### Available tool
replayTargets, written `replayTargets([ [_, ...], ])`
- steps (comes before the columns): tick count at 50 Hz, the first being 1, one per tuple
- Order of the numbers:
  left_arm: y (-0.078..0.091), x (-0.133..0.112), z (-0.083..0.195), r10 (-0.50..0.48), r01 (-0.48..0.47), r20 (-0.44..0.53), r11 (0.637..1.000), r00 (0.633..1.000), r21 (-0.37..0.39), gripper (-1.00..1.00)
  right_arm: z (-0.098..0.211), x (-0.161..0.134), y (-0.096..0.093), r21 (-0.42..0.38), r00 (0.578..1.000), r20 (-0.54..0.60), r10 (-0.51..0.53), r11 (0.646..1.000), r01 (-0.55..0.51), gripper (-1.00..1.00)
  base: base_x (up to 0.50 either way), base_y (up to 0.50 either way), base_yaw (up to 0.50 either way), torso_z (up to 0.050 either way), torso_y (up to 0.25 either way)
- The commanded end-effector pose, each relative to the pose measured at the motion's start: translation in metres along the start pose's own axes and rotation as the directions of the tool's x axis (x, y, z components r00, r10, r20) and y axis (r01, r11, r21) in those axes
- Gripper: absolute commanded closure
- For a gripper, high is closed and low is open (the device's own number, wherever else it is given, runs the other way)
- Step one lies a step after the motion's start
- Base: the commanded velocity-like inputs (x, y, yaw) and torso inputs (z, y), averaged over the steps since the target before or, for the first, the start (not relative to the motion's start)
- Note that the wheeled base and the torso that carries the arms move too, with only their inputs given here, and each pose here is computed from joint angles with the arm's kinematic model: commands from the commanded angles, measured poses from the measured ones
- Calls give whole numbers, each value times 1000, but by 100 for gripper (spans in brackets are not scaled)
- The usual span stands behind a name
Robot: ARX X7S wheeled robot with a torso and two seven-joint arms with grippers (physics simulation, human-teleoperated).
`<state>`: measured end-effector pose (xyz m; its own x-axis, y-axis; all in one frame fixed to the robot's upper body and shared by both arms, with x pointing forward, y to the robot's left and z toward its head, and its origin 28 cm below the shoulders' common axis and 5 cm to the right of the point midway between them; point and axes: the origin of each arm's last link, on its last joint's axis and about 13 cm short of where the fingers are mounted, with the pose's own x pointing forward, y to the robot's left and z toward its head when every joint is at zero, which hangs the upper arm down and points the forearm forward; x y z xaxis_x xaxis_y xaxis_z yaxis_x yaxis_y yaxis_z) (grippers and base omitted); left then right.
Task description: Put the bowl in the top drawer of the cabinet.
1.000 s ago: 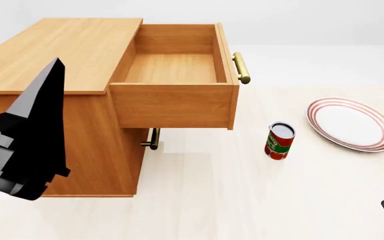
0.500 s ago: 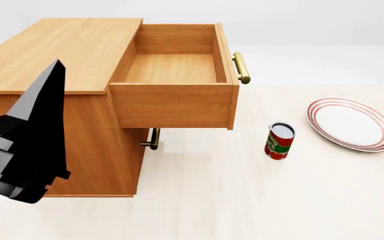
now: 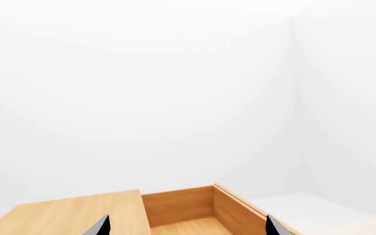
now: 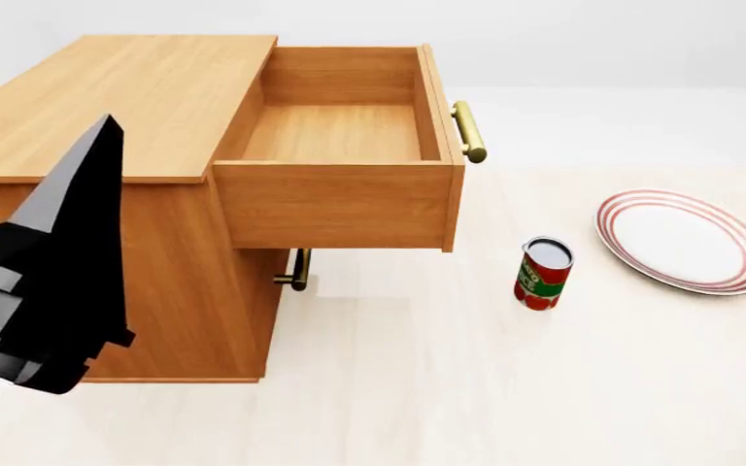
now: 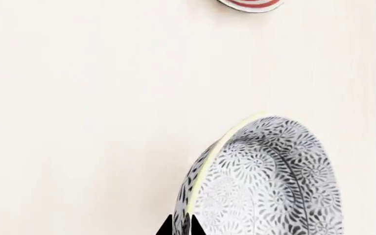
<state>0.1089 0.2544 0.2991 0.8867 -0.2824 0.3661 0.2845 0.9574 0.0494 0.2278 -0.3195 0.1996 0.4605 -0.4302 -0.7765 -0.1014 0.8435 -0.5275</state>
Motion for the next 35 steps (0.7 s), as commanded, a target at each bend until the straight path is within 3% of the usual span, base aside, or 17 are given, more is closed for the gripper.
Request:
replayTargets([
  [1,0,-1,-1,9,-9,4,1000,1000,-4,-100,45,-47,-26,-77,984,160,-74,993,88,100,0,0,0,0,0],
  [12,0,-7,-2,31,-31,12,999,999,-10,-100,110,-95,-50,-215,934,353,-49,968,132,100,0,0,0,0,0],
  [20,0,-9,-1,43,-43,17,999,999,-11,-100,159,-129,-67,-324,884,468,0,931,172,100,0,0,0,0,1],
  [24,1,-9,1,55,-55,19,998,998,-6,-100,182,-148,-78,-390,852,521,53,903,183,100,0,0,0,0,0],
  [35,3,-9,-3,72,-71,26,997,997,-21,-100,249,-208,-79,-528,763,624,169,811,253,100,0,0,0,0,1],
])
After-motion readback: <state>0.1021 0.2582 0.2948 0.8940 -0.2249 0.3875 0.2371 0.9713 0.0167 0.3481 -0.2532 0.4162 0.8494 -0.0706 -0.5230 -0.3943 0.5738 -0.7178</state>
